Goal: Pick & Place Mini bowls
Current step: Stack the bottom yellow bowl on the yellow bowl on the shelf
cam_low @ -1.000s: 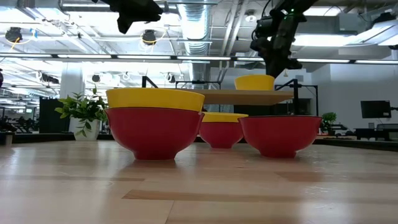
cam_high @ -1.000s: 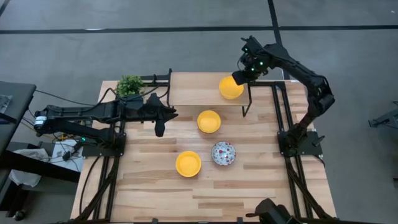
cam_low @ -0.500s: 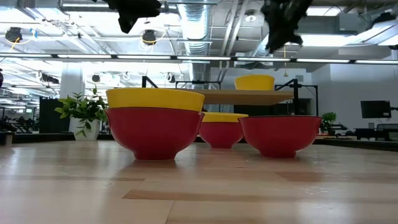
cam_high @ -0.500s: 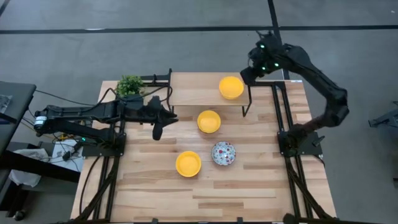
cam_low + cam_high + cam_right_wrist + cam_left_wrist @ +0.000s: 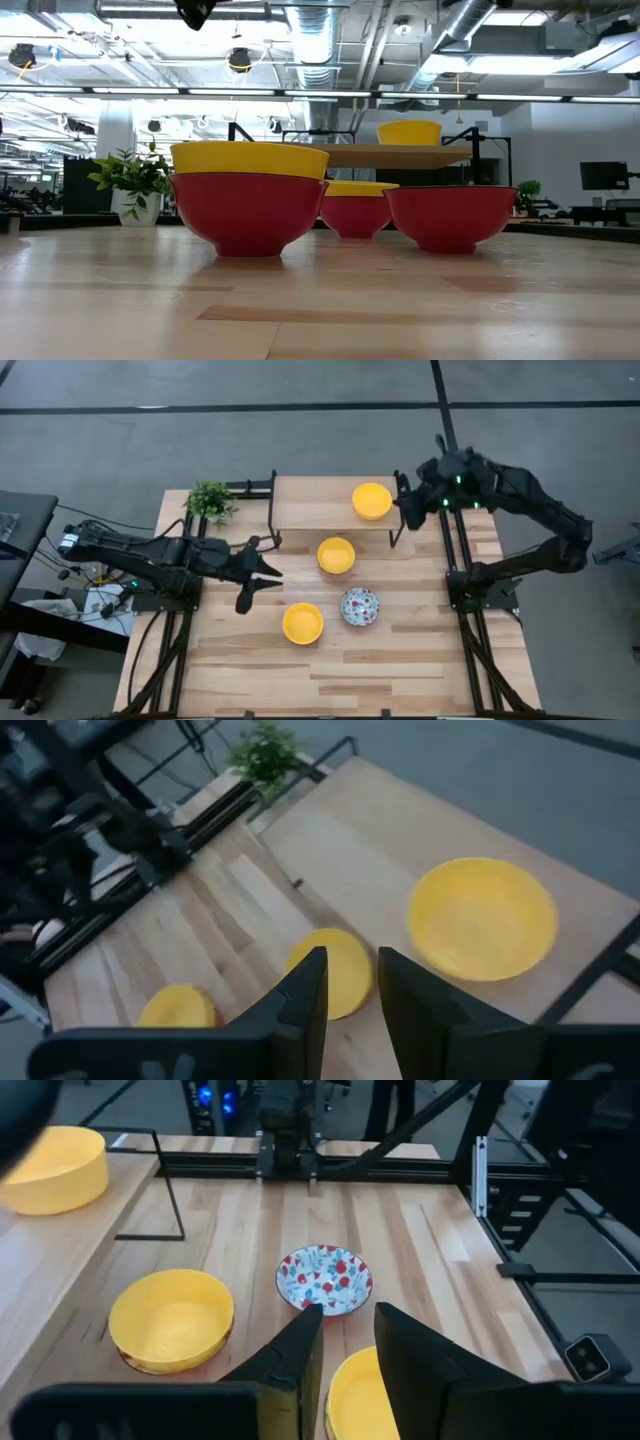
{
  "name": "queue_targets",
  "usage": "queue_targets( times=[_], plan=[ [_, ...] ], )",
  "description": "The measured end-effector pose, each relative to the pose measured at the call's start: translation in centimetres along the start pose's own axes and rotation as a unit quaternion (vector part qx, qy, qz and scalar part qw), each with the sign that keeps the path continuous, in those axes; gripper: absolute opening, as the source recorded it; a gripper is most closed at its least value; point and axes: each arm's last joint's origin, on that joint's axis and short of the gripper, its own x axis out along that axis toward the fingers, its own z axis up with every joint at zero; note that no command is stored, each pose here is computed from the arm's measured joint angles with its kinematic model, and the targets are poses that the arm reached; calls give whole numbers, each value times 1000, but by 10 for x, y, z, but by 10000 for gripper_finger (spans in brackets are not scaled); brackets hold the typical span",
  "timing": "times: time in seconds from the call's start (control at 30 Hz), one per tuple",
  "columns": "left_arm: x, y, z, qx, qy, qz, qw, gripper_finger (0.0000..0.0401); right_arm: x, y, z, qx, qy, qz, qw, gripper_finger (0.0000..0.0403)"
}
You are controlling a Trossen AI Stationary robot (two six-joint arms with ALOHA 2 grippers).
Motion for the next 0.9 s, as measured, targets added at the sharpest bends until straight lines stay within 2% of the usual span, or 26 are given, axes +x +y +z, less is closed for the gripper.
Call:
queue_targets(
  times=[0.13, 0.33, 0.43, 0.53, 0.6, 0.7, 0.9],
  plan=[
    [3, -11, -3, -36, 7, 9, 999, 92, -4, 25, -13, -13, 1, 14, 1000, 82],
    [28, -26, -17, -48, 59, 9, 997, 92, 9, 60, -38, -62, 24, 15, 998, 82],
    [48, -28, -29, -41, 97, 30, 994, 92, 19, 77, -56, -127, 43, 13, 991, 82],
    [66, -30, -42, -57, 133, 41, 989, 92, 30, 95, -78, -212, 58, 8, 975, 82],
    [75, -32, -49, -62, 153, 42, 985, 92, 36, 103, -90, -240, 61, -5, 969, 82],
    [81, -35, -55, -61, 169, 37, 983, 92, 43, 112, -101, -252, 61, -22, 966, 82],
    [79, -34, -53, -61, 164, 36, 984, 92, 53, 125, -113, -258, 77, -21, 963, 82]
  ],
)
